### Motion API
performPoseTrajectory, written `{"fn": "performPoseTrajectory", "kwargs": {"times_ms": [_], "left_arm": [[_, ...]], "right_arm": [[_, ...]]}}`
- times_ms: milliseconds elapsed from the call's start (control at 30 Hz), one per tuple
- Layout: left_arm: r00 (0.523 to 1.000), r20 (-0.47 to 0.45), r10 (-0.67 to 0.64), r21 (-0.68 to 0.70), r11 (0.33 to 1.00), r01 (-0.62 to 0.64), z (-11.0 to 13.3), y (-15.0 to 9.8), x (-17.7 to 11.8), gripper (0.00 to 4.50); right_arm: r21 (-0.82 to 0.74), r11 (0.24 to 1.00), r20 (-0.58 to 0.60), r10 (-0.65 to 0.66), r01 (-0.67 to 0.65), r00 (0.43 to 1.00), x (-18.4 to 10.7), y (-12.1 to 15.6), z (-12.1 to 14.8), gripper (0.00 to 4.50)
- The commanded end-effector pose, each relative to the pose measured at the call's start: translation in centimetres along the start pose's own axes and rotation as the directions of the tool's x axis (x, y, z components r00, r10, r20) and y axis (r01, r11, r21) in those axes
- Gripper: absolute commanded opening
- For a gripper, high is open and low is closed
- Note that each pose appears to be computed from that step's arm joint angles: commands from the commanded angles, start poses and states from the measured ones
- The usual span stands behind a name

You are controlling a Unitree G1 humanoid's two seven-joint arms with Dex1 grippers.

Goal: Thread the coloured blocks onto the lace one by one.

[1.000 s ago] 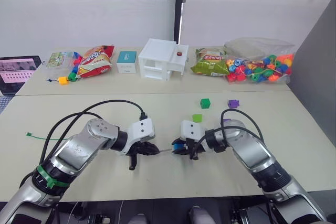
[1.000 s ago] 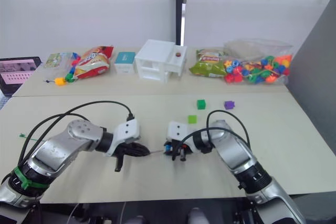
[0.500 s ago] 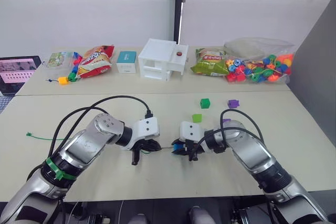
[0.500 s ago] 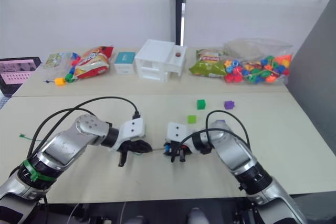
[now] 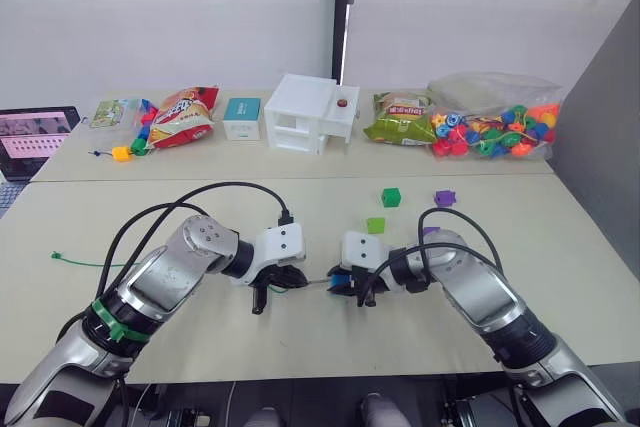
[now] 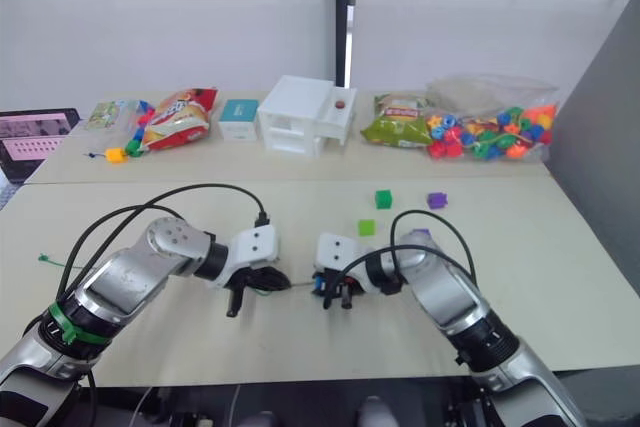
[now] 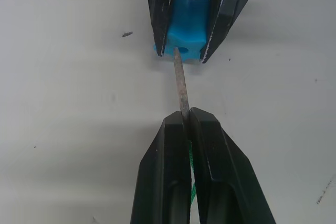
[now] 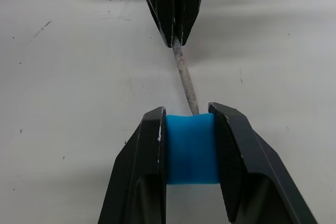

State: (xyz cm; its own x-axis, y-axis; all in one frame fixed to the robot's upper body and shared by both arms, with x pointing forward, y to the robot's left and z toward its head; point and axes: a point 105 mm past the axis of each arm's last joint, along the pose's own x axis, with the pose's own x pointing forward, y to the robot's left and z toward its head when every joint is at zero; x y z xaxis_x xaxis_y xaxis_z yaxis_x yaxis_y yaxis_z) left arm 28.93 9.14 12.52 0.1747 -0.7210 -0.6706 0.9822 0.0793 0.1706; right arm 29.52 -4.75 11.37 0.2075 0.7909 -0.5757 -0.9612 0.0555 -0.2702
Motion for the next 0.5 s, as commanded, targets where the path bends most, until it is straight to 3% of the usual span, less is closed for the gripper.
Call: {"fn": "performPoseTrajectory", "kwargs": {"times_ms": [33, 300, 500], "left_arm": [[0.999, 0.027, -0.027, 0.069, 0.997, 0.025, 1.6, -0.5, -0.3, 0.00], [0.998, 0.049, -0.045, 0.091, 0.995, 0.040, 2.4, -0.7, 0.4, 0.00], [0.988, 0.142, -0.056, 0.108, 0.993, 0.041, 4.2, -0.8, 2.1, 0.00]], "right_arm": [[-0.026, 1.000, 0.012, 0.013, -0.013, 1.000, 0.4, 0.5, 0.7, 0.72], [-0.033, 0.999, 0.015, 0.020, -0.019, 1.000, 0.6, 0.8, 1.1, 0.72], [-0.031, 0.999, 0.017, 0.013, -0.013, 1.000, 0.8, 0.6, 1.3, 0.72]]}}
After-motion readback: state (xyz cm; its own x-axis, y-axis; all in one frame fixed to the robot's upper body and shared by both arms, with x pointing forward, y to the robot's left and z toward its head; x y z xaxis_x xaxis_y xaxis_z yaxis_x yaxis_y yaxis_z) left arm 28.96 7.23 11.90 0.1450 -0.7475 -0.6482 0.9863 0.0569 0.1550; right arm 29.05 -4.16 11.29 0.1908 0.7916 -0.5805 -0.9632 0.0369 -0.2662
